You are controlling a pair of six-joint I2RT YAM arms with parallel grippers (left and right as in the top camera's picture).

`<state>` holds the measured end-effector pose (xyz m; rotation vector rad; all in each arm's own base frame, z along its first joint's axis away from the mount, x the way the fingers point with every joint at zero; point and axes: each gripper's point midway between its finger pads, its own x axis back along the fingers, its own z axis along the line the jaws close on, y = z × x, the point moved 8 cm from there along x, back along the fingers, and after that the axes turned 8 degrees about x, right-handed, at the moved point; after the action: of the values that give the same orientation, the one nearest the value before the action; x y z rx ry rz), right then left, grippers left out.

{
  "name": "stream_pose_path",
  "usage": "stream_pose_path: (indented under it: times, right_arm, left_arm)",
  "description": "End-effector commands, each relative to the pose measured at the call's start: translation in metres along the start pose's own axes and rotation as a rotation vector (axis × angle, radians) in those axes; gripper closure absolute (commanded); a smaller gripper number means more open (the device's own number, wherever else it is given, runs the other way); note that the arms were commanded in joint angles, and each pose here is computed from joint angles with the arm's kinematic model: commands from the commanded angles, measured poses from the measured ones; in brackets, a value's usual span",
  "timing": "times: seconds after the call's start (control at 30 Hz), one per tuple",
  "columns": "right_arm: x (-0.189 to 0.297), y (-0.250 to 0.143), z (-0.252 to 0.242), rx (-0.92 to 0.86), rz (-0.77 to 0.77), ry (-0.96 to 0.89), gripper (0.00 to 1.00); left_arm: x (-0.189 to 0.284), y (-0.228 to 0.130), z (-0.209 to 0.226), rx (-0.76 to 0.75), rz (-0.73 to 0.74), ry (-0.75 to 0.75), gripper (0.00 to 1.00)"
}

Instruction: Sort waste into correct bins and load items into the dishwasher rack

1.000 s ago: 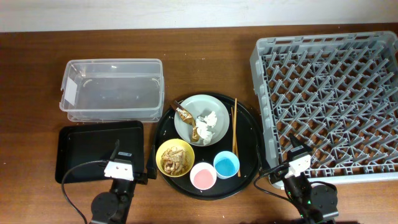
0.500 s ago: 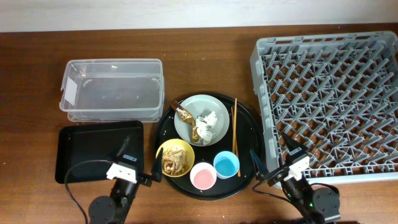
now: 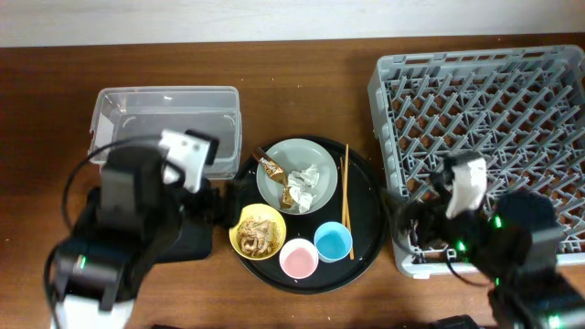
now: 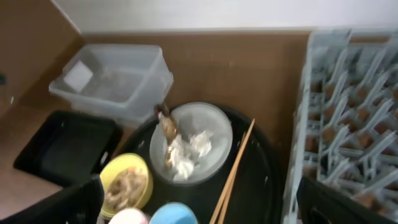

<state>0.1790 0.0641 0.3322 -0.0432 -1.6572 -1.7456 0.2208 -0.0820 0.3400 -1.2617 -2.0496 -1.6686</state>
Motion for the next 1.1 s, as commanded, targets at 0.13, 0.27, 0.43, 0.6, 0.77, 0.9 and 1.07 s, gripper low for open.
stream_pose_path:
  times: [0.13,0.27,0.43,0.6,0.77,0.9,1.07]
  right_arm:
    - [-0.024,0.003,-0.015,-0.166,0.157,-0.090,0.01]
    - [-0.035,-0.009,-0.020,-0.214,0.255,-0.116,0.02]
    - [-0.036,-0.014,-0.021,-0.224,0.292,-0.119,0.02]
    - [-0.036,-0.014,-0.020,-0.223,0.291,-0.118,0.02]
    - [-0.036,-0.014,-0.019,-0.225,0.295,-0.108,0.02]
    - [-0.036,-0.015,-0.019,-0.227,0.304,-0.109,0.05]
    - [-0.036,-0.005,0.010,-0.155,0.255,0.236,0.27]
  left_arm:
    - [-0.074,-0.041,-0.019,0.188,0.519,-0.257,0.01]
    - [-0.115,-0.105,-0.032,0.088,0.821,0.068,0.28]
    - [-0.134,-0.140,-0.042,-0.041,0.751,0.378,0.39]
    - [-0.155,-0.165,-0.042,-0.053,0.710,0.320,0.63]
    - [-0.147,-0.157,-0.047,-0.028,0.736,0.311,1.00]
    - [-0.109,-0.091,-0.054,0.045,0.659,0.232,1.00]
    - [-0.083,-0.009,-0.033,0.309,0.485,-0.280,0.99]
